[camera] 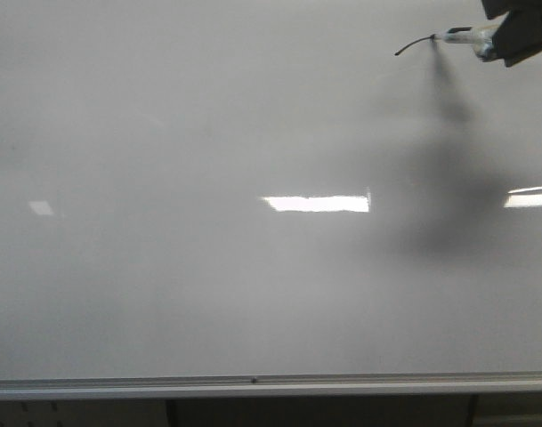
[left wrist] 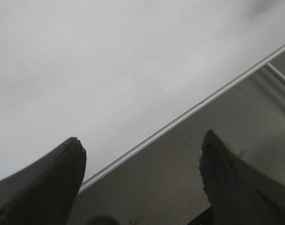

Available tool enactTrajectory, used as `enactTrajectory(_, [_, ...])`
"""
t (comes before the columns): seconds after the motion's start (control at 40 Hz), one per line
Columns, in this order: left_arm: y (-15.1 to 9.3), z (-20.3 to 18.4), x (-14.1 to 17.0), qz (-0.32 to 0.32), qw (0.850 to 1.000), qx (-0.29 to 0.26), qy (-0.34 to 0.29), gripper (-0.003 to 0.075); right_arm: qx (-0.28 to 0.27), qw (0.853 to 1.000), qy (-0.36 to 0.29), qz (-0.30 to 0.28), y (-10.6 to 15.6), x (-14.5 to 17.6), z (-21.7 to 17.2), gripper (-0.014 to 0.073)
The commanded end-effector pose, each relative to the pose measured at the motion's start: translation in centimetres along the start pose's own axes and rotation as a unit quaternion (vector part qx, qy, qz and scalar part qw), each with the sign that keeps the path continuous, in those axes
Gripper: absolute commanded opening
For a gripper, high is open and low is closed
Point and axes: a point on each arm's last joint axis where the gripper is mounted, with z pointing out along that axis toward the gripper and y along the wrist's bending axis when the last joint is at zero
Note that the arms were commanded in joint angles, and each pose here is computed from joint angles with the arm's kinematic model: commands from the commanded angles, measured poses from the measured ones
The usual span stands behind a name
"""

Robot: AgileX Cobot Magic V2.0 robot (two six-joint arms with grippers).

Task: Write number 2 on whiteboard

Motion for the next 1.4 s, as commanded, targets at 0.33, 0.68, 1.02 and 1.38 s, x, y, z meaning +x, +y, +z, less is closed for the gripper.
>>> enactTrajectory(0.33, [0.1,-0.9,-1.1,-0.008,0.999,-0.009,-0.049,0.049,-0.06,0.996,0.07,-0.014,3.1,1.0,2.0,0.0067])
enactTrajectory(0.68, [0.1,-0.9,-1.1,-0.008,0.999,-0.009,-0.049,0.049,-0.003,0.993,0.116,0.013,-1.7,1.8,1.7,0.0067])
enactTrajectory(1.02, [-0.2,-0.8,-1.9,0.036,0.997,0.002,-0.073,0.049,-0.078,0.992,0.087,-0.054,2.3,-0.4,-4.2,0.0067])
enactTrajectory(1.38, [-5.8,0.9,-4.9,0.24,0.955,0.165,-0.054,0.049,-0.271,0.904,0.154,-0.292,8.0,1.6,-10.9,0.0067])
